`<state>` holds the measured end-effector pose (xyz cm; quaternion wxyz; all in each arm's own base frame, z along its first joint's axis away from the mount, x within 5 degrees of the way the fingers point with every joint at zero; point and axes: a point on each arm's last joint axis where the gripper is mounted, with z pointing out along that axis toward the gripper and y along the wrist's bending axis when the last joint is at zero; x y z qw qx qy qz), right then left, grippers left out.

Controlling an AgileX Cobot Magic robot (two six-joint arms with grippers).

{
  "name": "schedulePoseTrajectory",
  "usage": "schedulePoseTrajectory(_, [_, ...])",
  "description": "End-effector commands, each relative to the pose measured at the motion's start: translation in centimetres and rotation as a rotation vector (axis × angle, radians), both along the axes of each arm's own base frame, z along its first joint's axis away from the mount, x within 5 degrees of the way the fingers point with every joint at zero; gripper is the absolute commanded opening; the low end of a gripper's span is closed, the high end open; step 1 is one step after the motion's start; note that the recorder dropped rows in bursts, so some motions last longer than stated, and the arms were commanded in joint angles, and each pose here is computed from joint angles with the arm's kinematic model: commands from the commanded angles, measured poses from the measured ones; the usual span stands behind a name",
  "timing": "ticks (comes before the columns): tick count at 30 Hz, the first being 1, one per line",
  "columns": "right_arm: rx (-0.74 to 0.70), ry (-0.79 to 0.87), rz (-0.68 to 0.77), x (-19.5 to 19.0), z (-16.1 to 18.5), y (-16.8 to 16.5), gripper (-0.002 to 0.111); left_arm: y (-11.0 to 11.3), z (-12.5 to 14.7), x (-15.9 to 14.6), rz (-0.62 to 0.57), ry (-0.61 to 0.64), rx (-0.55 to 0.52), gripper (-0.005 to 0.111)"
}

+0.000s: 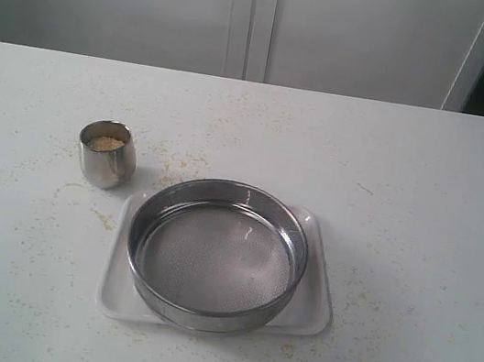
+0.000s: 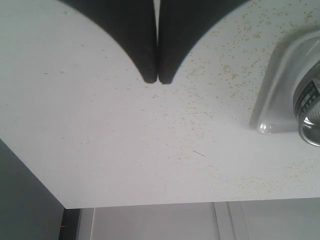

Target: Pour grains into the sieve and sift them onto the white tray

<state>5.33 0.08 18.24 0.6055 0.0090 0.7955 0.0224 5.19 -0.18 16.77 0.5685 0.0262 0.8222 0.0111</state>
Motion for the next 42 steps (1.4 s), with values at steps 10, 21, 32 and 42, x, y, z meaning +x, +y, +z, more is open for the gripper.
schedulePoseTrajectory(10, [-0.001, -0.013, -0.004, 0.0, 0.0, 0.0, 0.0, 0.1, 1.3, 0.4, 0.015, -0.168, -0.005, 0.0])
schedulePoseTrajectory(21, [-0.001, -0.013, -0.004, 0.0, 0.0, 0.0, 0.0, 0.3, 3.2, 0.6, 0.03, -0.377, 0.001, 0.0])
schedulePoseTrajectory(32, [-0.001, -0.013, -0.004, 0.0, 0.0, 0.0, 0.0, 0.3, 3.4, 0.6, 0.033, -0.4, -0.001, 0.0])
schedulePoseTrajectory(42, [0.012, -0.013, -0.008, 0.0, 0.0, 0.0, 0.0, 0.4, 4.3, 0.5, 0.041, -0.5, -0.006, 0.0])
